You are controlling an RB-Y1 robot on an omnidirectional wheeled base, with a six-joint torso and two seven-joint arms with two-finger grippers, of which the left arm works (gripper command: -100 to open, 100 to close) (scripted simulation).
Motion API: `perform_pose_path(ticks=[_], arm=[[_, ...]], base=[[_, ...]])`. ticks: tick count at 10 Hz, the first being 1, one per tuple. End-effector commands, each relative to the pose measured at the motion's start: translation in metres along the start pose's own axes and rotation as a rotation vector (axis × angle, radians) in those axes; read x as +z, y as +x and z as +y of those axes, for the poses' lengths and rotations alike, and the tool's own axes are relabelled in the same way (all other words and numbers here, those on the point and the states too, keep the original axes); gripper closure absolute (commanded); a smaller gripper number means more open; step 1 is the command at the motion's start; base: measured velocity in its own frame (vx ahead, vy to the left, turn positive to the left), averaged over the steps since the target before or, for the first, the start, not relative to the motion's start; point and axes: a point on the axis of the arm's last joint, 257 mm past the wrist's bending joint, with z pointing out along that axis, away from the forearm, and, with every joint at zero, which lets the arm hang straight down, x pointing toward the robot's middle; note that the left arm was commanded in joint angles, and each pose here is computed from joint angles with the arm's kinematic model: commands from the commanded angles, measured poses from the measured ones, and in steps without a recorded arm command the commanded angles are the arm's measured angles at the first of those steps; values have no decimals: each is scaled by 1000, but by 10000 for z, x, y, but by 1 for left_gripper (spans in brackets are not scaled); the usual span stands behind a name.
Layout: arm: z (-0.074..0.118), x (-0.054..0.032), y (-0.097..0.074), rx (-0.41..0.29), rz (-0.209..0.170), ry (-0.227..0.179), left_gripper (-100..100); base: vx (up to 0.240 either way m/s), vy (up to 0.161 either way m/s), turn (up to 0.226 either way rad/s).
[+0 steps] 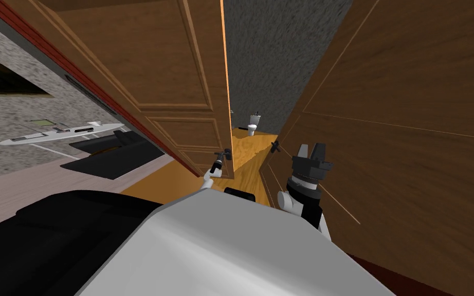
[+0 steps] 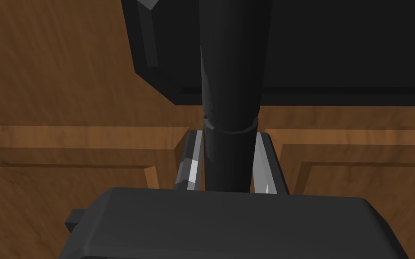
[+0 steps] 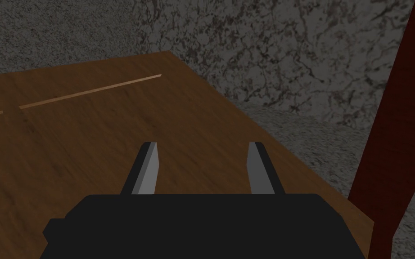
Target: Push the door open
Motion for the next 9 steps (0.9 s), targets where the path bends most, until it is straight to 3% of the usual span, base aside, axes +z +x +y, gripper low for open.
perform_pose_path(ticks=[1, 9], arm=[[-61, 11, -163, 7, -29, 12, 100], [-43, 28, -523, -13, -113, 6, 100]], base=[[148, -111, 95], [178, -96, 77]])
